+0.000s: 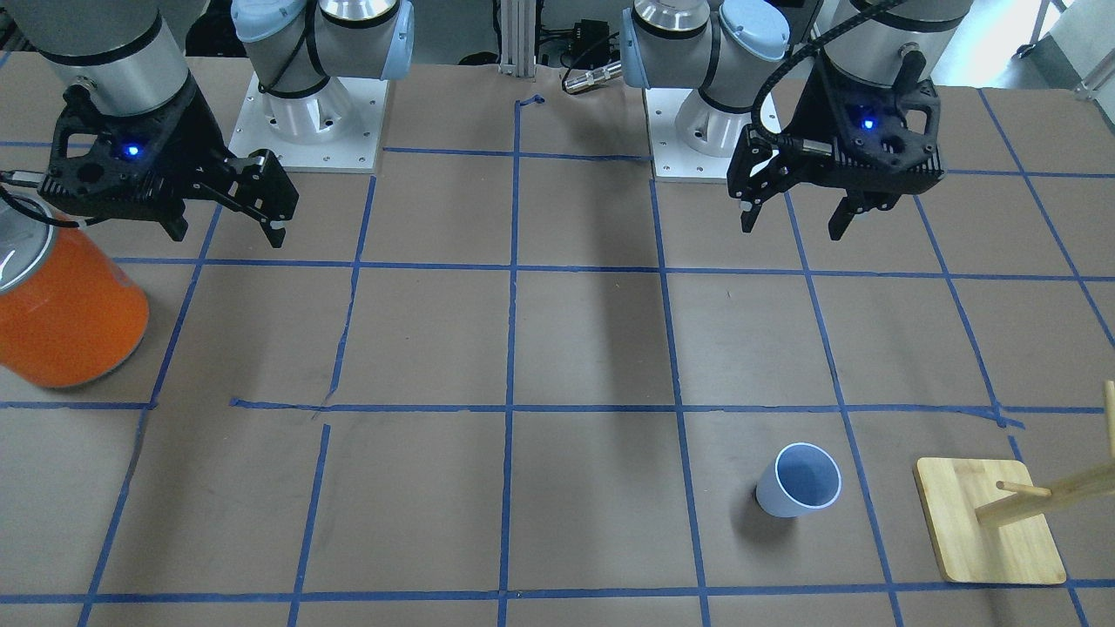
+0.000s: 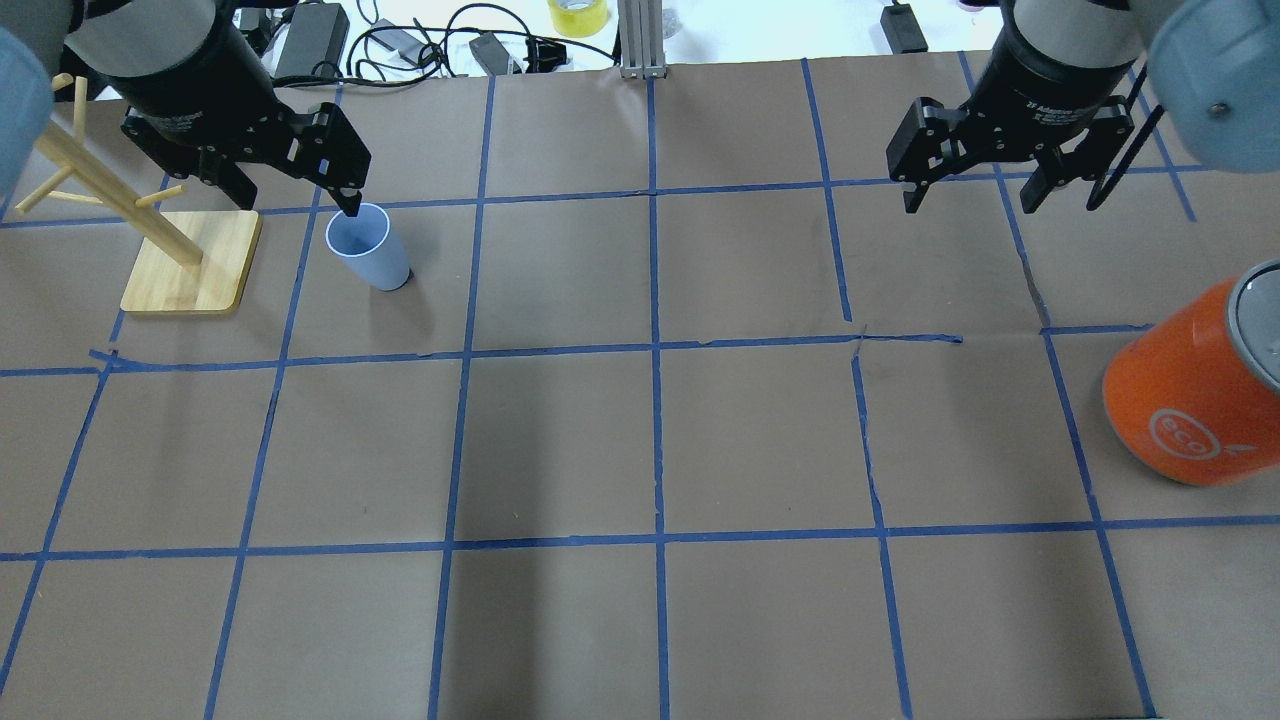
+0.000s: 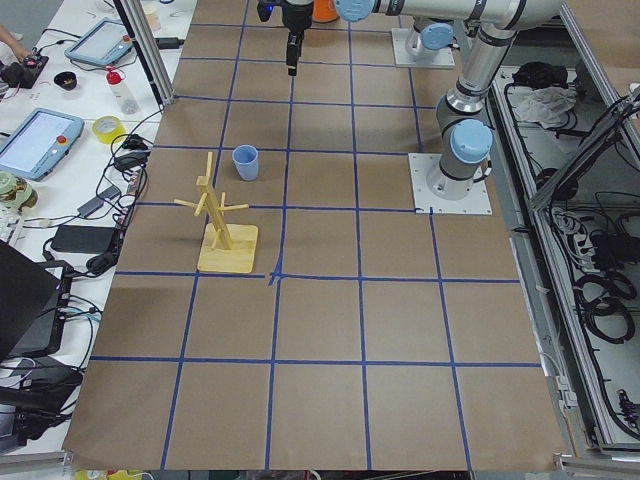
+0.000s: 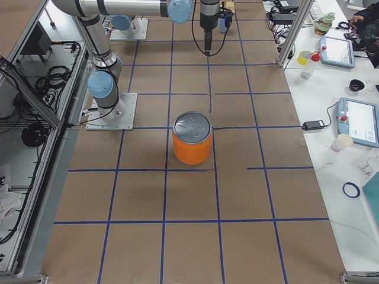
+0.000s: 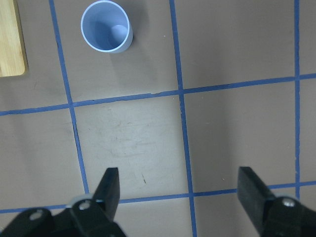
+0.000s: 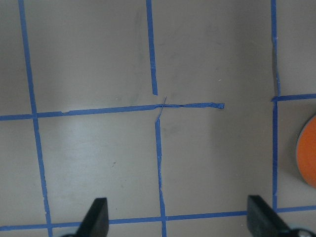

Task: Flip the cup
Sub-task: 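Open the left gripper and hold above the upright cup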

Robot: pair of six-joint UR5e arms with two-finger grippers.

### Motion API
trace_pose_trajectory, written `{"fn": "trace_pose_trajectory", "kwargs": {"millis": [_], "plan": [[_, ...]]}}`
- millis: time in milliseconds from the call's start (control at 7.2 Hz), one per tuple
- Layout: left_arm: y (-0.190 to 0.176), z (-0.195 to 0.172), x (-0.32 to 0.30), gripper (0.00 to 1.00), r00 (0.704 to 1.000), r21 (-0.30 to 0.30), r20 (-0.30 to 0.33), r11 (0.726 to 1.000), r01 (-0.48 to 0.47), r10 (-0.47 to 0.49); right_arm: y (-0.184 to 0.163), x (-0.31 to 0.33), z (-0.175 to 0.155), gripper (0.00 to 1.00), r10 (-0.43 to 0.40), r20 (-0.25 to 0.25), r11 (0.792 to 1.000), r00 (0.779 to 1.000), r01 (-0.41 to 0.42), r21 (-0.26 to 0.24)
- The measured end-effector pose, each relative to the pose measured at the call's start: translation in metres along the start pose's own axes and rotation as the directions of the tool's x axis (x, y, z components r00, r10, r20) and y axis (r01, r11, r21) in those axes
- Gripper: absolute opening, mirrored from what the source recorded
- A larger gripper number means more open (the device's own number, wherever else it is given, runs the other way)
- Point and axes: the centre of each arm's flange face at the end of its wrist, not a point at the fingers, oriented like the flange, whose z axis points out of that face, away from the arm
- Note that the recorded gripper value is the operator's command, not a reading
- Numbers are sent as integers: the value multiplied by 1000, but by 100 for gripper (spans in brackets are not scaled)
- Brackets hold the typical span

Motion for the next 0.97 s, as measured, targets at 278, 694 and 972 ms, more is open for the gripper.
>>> {"fn": "trace_pose_trajectory", "kwargs": {"millis": [278, 694, 972], "plan": [[3, 0, 0, 90, 1000, 0, -1, 1000, -1, 1, 0, 0, 0, 100, -9, -3, 1000, 1000, 9, 0], [3, 0, 1, 92, 1000, 0, -6, 1000, 0, 0, 1, 0, -1, 100, -14, -4, 1000, 1000, 14, 1], [3, 0, 1, 92, 1000, 0, -5, 1000, -2, 2, 0, 0, -1, 100, -11, -2, 1000, 1000, 11, 2]]}}
